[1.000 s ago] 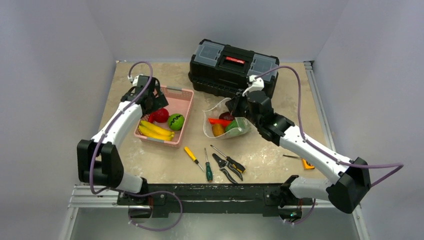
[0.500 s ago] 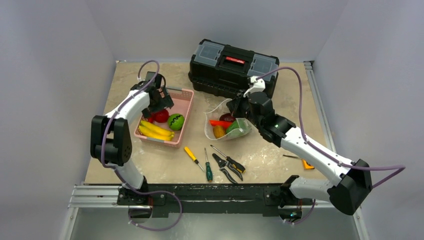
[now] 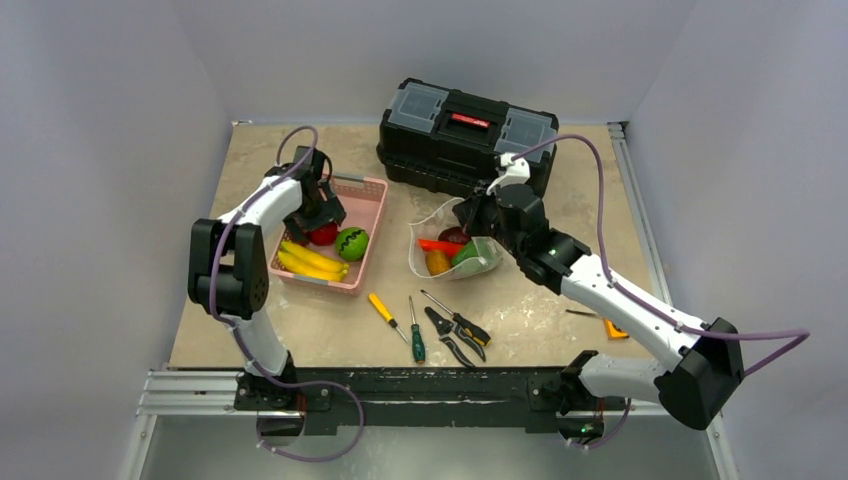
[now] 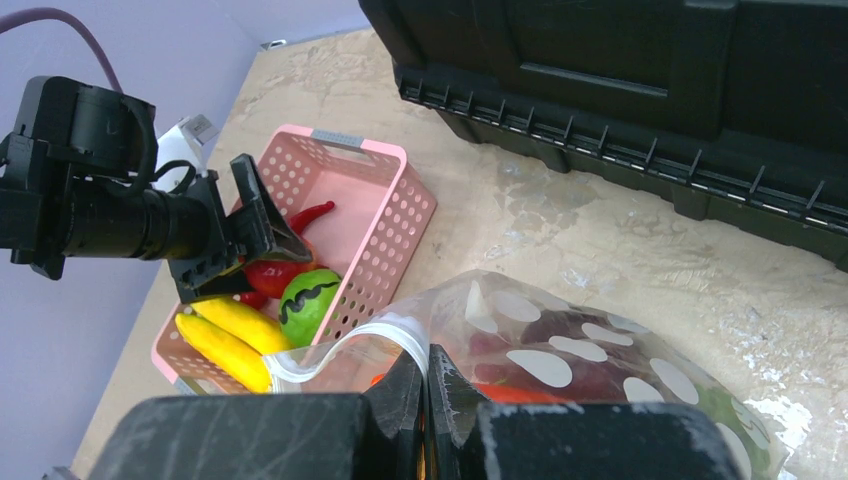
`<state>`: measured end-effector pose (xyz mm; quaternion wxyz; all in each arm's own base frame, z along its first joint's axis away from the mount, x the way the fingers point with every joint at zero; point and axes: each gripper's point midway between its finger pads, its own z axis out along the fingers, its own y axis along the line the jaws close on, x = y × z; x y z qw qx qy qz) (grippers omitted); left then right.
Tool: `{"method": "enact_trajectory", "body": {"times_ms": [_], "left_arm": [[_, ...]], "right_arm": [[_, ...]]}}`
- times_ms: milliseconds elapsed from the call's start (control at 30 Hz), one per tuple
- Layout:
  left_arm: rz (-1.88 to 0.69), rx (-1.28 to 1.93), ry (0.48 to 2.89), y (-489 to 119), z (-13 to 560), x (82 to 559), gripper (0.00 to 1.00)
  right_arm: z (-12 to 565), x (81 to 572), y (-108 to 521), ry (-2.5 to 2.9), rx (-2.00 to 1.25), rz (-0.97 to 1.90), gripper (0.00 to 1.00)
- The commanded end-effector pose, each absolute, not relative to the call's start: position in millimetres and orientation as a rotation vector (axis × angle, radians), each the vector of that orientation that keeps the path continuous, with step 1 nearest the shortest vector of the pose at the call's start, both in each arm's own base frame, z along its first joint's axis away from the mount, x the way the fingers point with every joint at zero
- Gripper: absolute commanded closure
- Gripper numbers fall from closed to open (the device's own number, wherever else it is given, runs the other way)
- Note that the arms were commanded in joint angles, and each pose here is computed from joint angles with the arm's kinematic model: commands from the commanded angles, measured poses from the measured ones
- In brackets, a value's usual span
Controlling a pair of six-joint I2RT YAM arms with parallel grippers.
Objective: Place the food in the zip-top bag and seal the zipper
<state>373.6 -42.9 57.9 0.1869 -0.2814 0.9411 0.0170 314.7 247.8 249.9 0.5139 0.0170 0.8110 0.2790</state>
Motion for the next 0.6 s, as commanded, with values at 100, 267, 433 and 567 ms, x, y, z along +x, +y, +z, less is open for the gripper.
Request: {"method": "enact_trajectory", "body": {"times_ms": [100,267,433,567], "left_arm": [[-0.042,-0.789,2.555,-45.9,91.0,387.9,0.3],[-0.158,-0.639,2.539,-58.6,112.2,394.4,0.47],[-0.322,-0.467,2.45,-76.7,142.9,397.9,0.51],[-0.541,-0.298,2.325,-105.6,180.4,398.9,0.52]], "right_arm": [[271.1,319.8,247.5,1.869,0.072,0.709,1.0],[268.4,321.2,249.3,1.877,0.068,0.706,1.0],[265.2,321.5,253.1,1.886,0.065,0.721,1.0],[260.2,323.7,253.2,1.892,0.066,0.709,1.0]]}}
